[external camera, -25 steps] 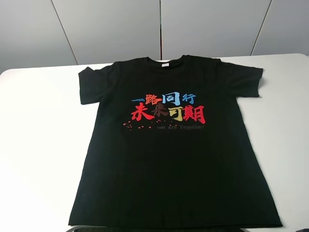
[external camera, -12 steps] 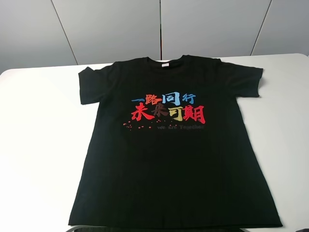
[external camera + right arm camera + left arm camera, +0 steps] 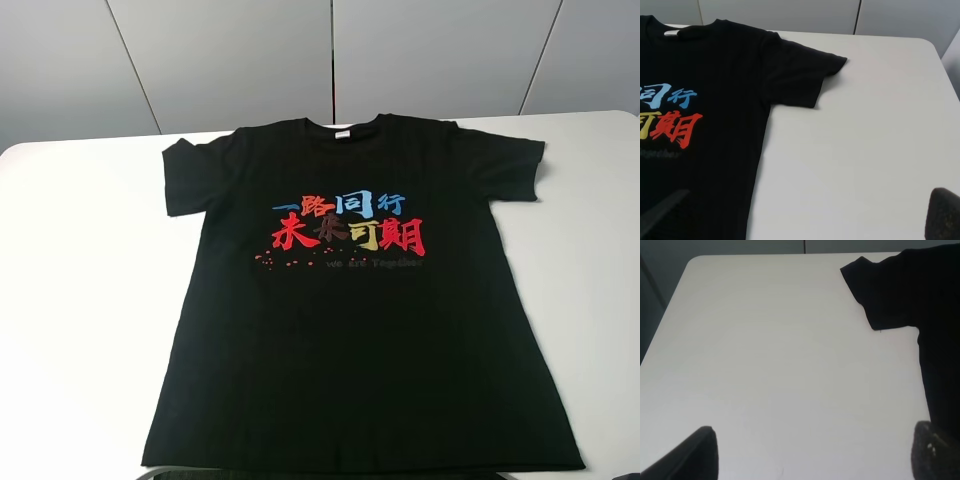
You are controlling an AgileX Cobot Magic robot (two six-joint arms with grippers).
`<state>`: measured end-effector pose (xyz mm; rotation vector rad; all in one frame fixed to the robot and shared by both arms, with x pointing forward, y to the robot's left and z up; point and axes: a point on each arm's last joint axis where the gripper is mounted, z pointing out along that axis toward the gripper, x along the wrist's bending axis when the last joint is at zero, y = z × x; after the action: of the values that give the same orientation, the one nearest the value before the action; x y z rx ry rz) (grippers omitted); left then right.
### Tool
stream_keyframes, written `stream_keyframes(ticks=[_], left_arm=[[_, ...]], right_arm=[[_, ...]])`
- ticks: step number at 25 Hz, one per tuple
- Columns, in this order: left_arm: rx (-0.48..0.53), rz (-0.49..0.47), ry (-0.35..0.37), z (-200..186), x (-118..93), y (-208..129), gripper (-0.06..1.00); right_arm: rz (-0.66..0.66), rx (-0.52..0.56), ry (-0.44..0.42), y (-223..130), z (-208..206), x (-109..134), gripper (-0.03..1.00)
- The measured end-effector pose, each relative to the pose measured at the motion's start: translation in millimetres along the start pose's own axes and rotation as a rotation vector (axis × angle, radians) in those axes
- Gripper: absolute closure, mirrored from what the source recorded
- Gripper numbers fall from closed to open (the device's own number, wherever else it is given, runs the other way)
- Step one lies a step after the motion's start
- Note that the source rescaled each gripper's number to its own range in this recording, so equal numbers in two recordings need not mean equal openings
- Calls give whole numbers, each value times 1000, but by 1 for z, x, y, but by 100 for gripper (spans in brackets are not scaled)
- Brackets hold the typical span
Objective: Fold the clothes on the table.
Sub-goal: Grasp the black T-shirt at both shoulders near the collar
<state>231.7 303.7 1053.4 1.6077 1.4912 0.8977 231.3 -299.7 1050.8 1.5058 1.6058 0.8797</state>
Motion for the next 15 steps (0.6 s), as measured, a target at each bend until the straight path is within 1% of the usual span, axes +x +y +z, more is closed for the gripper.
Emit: stream_keyframes(ticks=[6,10,12,15], left_arm=[[0,0,0,0,0,0,-6],[12,-19,15,2,1,1,-6],[63,-19,32,9,3,5,-6],[173,-12,41,25,3,13,-6]], right_arm=[[1,9,-1,1,1,0,1],[-75,80,7,15,16,-1,1],[-120,79,10,32,29,-2,1],[-170,50,20,65,50,-3,1]])
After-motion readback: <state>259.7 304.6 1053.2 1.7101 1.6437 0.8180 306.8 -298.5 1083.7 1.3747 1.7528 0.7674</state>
